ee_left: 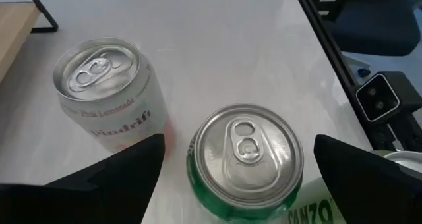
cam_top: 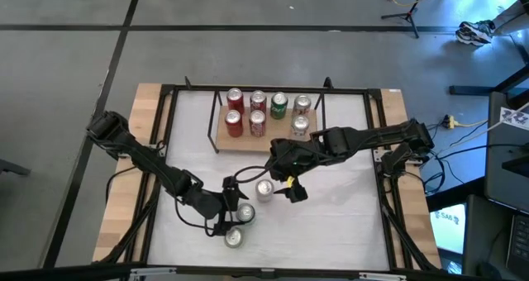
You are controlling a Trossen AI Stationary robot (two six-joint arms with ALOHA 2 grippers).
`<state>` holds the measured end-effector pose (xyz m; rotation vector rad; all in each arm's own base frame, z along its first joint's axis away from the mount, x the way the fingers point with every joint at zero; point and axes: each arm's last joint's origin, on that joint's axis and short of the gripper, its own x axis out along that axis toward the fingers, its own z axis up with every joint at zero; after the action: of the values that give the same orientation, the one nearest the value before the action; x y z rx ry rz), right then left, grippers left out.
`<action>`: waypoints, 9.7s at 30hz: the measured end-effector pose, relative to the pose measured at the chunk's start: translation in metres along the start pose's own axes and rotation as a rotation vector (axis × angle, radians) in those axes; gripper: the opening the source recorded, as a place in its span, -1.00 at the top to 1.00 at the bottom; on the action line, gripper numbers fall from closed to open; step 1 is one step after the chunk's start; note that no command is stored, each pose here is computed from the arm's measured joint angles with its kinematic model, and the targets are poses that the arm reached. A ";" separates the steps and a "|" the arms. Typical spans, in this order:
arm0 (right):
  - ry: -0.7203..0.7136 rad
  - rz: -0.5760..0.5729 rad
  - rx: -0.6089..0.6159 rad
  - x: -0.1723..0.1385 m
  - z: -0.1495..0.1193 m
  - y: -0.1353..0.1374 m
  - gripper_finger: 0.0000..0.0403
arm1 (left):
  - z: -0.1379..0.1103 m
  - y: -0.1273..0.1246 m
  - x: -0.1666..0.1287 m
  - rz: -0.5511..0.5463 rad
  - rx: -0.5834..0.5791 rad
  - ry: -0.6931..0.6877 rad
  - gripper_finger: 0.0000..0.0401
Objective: Place canned beverage on shelf
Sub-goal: Put the green soda can on the shelf aligned with the other green soda can
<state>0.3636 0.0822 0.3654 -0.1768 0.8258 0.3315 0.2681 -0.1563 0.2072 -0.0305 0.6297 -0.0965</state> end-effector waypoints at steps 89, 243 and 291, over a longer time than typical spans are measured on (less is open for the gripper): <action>-0.041 -0.006 -0.004 0.000 0.004 -0.001 -0.95 | 0.026 0.081 -0.028 0.196 -0.137 0.019 -0.42; 0.050 -0.104 -0.009 0.152 -0.034 -0.104 -0.95 | 0.005 0.103 -0.153 0.171 -0.132 -0.353 -0.75; 0.076 -0.044 0.062 0.128 -0.033 -0.099 -0.48 | 0.005 0.103 -0.153 0.170 -0.137 -0.353 -0.75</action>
<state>0.4572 0.0083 0.2510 -0.1506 0.9050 0.2585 0.1563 -0.0385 0.2950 -0.1237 0.2829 0.1149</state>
